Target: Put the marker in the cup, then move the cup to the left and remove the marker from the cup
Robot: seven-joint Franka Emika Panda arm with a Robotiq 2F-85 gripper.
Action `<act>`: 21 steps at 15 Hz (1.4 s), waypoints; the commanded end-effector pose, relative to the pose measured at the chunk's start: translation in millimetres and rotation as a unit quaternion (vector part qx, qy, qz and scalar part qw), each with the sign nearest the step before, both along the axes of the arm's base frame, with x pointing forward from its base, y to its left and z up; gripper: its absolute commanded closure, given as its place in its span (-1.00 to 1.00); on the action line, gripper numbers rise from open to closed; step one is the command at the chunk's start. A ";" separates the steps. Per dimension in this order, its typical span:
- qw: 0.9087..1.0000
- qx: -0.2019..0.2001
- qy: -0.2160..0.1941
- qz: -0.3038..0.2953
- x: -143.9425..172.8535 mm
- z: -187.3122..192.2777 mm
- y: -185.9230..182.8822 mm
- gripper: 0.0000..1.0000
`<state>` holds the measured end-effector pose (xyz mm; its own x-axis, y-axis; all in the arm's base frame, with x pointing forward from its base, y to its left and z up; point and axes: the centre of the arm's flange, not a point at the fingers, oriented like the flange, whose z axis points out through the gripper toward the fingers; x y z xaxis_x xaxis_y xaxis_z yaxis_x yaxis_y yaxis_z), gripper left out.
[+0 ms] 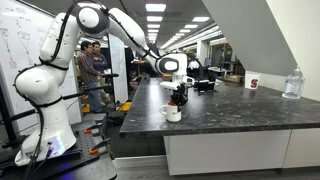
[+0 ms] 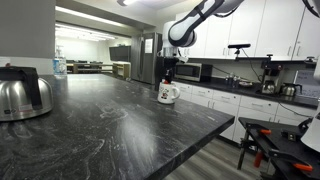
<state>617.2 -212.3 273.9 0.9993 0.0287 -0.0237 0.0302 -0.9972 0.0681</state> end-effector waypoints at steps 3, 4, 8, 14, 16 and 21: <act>0.999 0.006 -0.009 0.044 5.3 19.3 32.6 0.96; 0.998 0.005 -0.005 0.059 8.4 20.6 43.2 0.96; 0.992 -0.002 0.003 0.125 20.3 18.6 98.1 0.96; 0.978 -0.007 0.011 0.206 26.6 13.5 179.9 0.96; 0.974 -0.002 0.014 0.225 25.4 9.5 200.0 0.96; 0.966 -0.011 0.018 0.258 22.4 4.7 233.4 0.96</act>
